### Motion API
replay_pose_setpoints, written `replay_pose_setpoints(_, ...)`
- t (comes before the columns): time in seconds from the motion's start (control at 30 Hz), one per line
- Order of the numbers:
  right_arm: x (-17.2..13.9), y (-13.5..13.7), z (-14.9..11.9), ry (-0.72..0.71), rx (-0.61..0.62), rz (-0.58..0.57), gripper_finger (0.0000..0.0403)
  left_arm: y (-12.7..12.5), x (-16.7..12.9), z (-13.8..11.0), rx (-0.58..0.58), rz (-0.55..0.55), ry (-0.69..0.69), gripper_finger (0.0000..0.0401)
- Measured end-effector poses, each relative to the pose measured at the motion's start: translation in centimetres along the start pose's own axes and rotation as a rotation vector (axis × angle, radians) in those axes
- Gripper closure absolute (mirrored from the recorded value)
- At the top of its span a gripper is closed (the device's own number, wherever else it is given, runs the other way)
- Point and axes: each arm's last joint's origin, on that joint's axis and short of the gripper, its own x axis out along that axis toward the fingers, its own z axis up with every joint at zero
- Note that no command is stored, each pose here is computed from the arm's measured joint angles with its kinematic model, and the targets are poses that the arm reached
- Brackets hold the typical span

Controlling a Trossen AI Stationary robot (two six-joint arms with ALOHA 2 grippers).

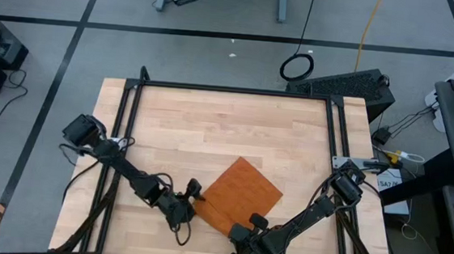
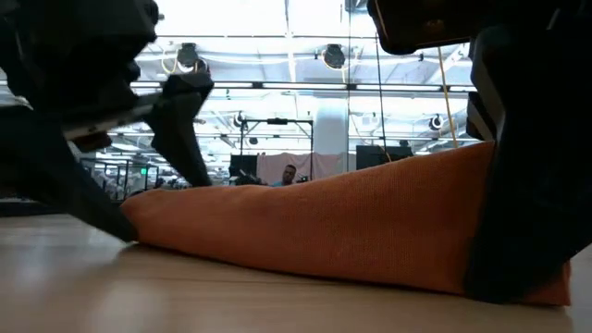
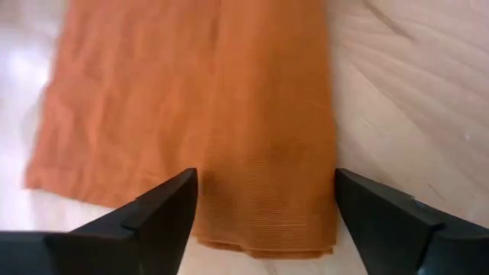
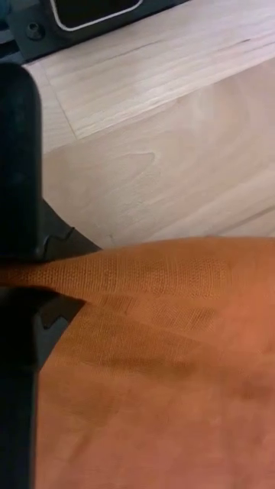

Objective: Roll towel into tight, uniform cylinder
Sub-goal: Roll the brown towel

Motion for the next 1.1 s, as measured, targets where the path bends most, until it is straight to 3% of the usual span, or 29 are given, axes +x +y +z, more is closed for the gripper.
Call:
replay_pose_setpoints(0.17, 0.0, -0.1, 0.1, 0.001, -0.075, -0.003, 0.0395, 1.3, 0.9, -0.7, -0.034, -0.069, 0.014, 0.0166)
replay_pose_setpoints(0.3, 0.2, -0.2, 0.5, 0.007, -0.110, -0.005, 0.0395, 2.5, 1.3, -1.6, -0.068, -0.076, 0.060, 0.0249)
replay_pose_setpoints(0.4, 0.2, -0.4, 0.7, -0.005, -0.157, -0.017, 0.0395, 2.8, 0.9, -2.0, -0.100, -0.139, 0.097, 0.0316)
replay_pose_setpoints(0.5, 0.4, -0.7, 1.2, -0.048, -0.245, -0.055, 0.0395, 2.8, 0.0, -2.3, -0.186, -0.162, 0.181, 0.0375)
replay_pose_setpoints(0.7, 1.4, -2.1, 4.3, -0.085, -0.376, -0.090, 0.0395, 1.7, -2.8, -3.0, -0.389, -0.149, 0.338, 0.0358)
replay_pose_setpoints(0.83, 1.9, -2.6, 6.0, -0.073, -0.447, -0.050, 0.0395, 0.0, -4.3, -2.7, -0.521, -0.169, 0.384, 0.0352)
replay_pose_setpoints(0.97, 2.1, -2.9, 6.6, -0.032, -0.441, 0.002, 0.0390, -1.6, -4.8, -2.0, -0.602, -0.253, 0.360, 0.0357)
replay_pose_setpoints(1.1, 1.7, -2.5, 6.1, -0.037, -0.456, 0.010, 0.0354, -1.9, -4.7, -1.1, -0.647, -0.400, 0.301, 0.0365)
